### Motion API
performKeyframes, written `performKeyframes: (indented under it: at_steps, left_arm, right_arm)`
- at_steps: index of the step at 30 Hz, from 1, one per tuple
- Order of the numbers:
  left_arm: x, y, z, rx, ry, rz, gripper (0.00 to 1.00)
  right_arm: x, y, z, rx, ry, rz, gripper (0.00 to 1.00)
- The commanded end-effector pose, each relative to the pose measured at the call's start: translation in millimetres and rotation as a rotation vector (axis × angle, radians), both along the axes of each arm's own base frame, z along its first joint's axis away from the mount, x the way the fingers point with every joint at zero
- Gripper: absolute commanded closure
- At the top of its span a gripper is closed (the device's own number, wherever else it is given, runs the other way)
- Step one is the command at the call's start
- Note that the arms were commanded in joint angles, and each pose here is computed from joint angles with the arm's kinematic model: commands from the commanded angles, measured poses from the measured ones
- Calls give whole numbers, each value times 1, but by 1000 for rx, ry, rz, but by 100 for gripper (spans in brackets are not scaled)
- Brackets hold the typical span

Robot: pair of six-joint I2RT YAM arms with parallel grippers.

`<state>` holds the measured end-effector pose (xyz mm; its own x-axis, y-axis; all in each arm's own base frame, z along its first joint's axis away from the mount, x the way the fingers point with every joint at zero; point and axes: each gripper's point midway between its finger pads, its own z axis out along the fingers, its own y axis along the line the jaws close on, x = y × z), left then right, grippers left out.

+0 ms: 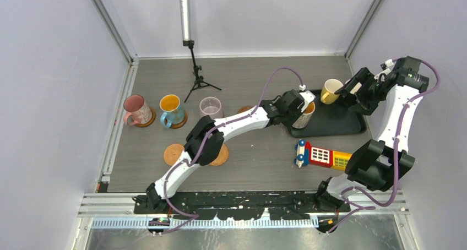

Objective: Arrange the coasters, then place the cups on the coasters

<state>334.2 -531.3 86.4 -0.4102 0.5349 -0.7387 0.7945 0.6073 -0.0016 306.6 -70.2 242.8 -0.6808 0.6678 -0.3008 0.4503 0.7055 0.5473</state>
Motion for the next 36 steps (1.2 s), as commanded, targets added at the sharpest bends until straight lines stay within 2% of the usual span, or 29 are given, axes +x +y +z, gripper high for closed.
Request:
performKeyframes:
  at_steps: [1,10,15,17,22,30,36]
  left_arm:
    - [19,-22,155,-379,-280,-3,100]
    - [16,-5,210,-500,-410,1,100]
    - [12,20,225,-495,-476,-4,100]
    - [17,37,230,-479,-470,42,100]
    - [27,78,221,-443,-399,149,100]
    - [43,153,193,-351,-433,292,100]
    - [46,185,162,-319,-403,313,100]
  right_arm:
    - [1,2,8,-4,-44,24,14]
    - [-1,4,3,4,-36,30,14]
    - [-4,6,1,8,-34,40,14]
    - [-5,8,-1,10,-35,46,14]
    - [-6,11,-5,20,-41,54,14]
    - [-5,13,-5,38,-47,62,14]
    - [-5,14,-7,45,-41,60,14]
